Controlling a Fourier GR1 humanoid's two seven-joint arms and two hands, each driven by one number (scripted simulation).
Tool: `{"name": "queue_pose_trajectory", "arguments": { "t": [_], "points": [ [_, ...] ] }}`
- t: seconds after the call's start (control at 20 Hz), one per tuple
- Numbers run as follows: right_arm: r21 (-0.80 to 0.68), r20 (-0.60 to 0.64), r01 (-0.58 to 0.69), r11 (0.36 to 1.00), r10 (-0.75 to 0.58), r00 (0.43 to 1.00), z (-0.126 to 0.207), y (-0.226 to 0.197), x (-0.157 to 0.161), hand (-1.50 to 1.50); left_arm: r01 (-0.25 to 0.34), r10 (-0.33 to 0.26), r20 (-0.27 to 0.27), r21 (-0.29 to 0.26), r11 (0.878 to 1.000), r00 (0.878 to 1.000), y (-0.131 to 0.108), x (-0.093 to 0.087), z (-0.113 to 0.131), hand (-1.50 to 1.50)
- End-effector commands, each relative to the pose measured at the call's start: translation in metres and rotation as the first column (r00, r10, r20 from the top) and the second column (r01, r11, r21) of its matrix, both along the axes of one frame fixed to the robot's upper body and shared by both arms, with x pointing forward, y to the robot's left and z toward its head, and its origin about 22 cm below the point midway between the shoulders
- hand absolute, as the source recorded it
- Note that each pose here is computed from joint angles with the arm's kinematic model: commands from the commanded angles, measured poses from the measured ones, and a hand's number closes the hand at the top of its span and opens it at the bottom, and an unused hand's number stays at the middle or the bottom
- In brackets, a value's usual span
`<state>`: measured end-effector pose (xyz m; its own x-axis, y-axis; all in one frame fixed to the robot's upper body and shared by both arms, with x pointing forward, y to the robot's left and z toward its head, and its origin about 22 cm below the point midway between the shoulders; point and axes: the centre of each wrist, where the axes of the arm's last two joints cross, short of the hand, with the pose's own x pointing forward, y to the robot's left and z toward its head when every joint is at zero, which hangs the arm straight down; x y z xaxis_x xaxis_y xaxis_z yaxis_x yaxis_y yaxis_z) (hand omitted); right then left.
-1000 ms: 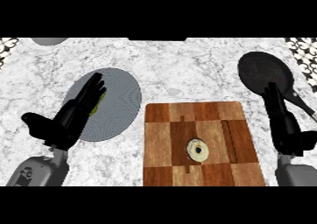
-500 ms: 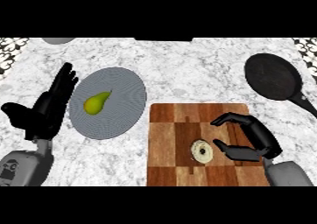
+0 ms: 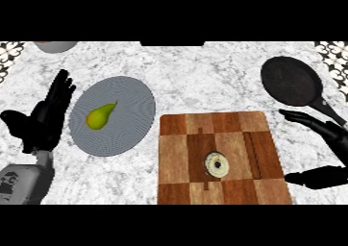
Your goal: Pick the cupcake from the cutting board and place it in the pan
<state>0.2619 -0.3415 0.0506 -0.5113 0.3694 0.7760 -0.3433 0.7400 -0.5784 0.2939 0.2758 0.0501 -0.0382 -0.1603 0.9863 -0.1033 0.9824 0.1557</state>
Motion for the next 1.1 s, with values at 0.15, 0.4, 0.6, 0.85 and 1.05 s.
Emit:
{"name": "queue_pose_trajectory", "arguments": {
  "t": [0.15,0.4,0.6,0.85,1.05],
  "points": [
    [-0.369,-0.014,-0.074,0.926,0.074,0.997,0.102,-0.011,0.003,-1.5,-0.007,0.007,0.0,-0.007,1.0,1.0,-0.011,0.002,-0.005,0.0],
    [-0.386,-0.009,-0.036,0.922,0.035,0.999,0.146,0.025,0.007,-1.5,0.019,-0.019,0.002,0.008,1.0,1.0,0.013,-0.008,0.009,0.0],
    [-0.434,0.058,-0.008,0.901,0.037,0.998,0.155,0.062,0.017,-1.5,0.005,-0.006,0.015,0.016,1.0,1.0,-0.005,0.0,0.005,0.0],
    [-0.408,-0.038,-0.096,0.908,0.088,0.995,0.145,0.105,0.016,-1.5,-0.005,0.005,0.006,-0.003,1.0,1.0,-0.009,-0.006,0.001,0.0],
    [-0.392,-0.101,-0.216,0.894,0.191,0.976,0.135,0.122,-0.004,-1.5,0.008,-0.008,0.001,0.011,1.0,1.0,0.006,-0.005,-0.008,0.0]
  ]
}}
